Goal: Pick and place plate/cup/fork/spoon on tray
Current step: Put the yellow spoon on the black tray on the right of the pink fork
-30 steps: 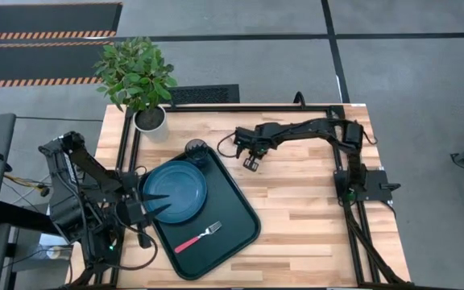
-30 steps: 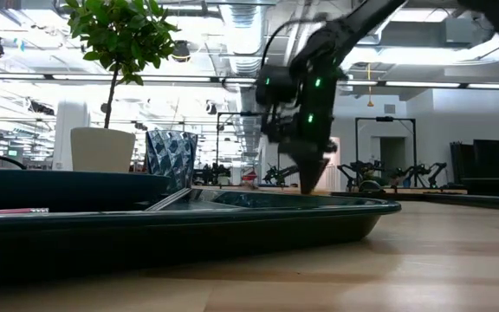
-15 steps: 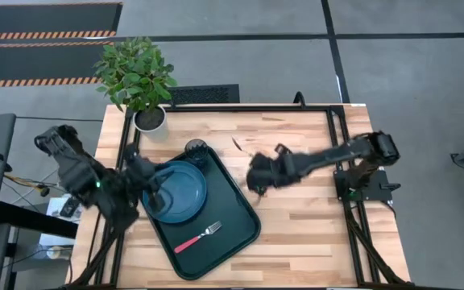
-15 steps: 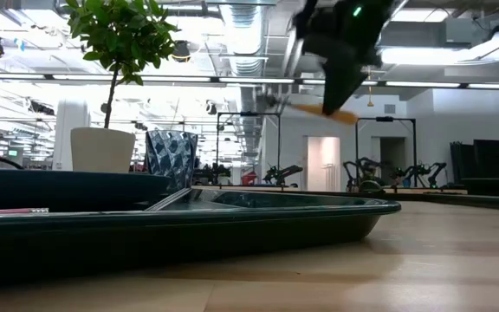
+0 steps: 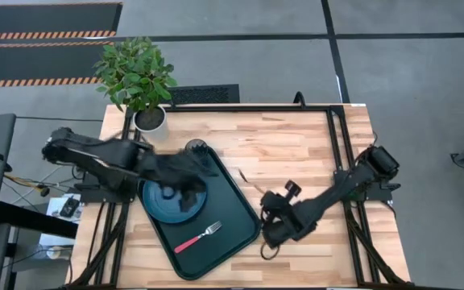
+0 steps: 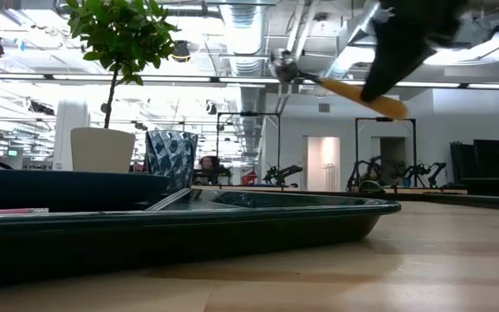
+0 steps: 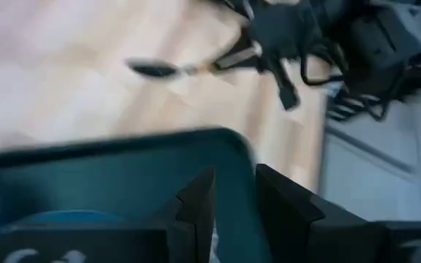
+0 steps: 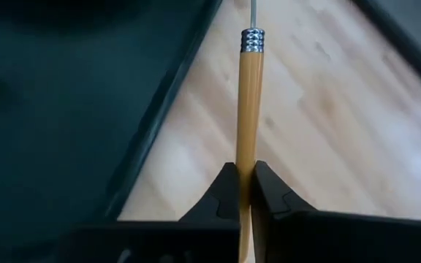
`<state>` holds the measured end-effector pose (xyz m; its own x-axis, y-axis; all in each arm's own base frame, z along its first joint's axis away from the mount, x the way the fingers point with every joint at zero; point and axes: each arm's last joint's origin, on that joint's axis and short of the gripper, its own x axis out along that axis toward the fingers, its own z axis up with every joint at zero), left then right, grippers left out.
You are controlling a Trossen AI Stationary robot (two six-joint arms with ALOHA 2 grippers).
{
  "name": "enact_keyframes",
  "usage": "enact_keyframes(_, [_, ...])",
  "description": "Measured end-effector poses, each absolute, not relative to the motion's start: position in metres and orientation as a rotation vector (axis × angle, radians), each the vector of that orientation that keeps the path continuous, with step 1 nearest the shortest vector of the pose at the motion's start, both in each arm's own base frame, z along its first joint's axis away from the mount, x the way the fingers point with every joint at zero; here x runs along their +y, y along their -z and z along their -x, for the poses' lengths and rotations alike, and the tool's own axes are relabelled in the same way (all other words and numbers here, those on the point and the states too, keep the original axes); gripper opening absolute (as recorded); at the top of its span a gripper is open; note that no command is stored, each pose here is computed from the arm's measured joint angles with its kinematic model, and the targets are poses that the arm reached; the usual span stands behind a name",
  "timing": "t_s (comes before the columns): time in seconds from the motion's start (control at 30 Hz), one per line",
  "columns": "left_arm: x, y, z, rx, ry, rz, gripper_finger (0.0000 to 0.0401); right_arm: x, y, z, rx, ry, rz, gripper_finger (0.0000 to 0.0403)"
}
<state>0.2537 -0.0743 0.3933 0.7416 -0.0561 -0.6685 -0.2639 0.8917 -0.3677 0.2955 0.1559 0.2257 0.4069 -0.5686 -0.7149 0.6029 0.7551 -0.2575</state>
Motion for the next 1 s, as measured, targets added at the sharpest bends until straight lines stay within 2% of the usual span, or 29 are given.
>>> enact_keyframes(0.17, [-0.071, -0.318, -0.289, 0.667, 0.209, 0.812, 0.0087, 0.177, -0.225, -0.277, 0.875, 0.740, -0.079, 0.0012])
enact_keyframes(0.3, [-0.061, -0.284, -0.298, 0.330, 0.355, 1.131, 0.0086, 0.191, -0.224, -0.266, 0.882, 0.702, -0.066, 0.0012])
enact_keyframes(0.47, [-0.044, -0.242, -0.281, 0.058, 0.251, 1.405, 0.0086, 0.200, -0.230, -0.259, 0.901, 0.675, -0.038, 0.0011])
enact_keyframes(0.6, [-0.038, -0.224, -0.270, -0.026, 0.149, 1.508, 0.0086, 0.194, -0.232, -0.265, 0.974, 0.689, 0.091, 0.0011])
enact_keyframes(0.7, [-0.036, -0.225, -0.270, -0.039, 0.151, 1.511, 0.0086, 0.185, -0.236, -0.278, 1.048, 0.711, 0.251, 0.0010])
enact_keyframes(0.83, [-0.037, -0.230, -0.272, -0.058, 0.158, 1.500, 0.0086, 0.178, -0.234, -0.310, 1.150, 0.729, 0.506, 0.0005])
enact_keyframes(1.0, [-0.036, -0.230, -0.272, -0.078, 0.132, 1.491, 0.0086, 0.184, -0.223, -0.349, 1.165, 0.691, 0.642, 0.0004])
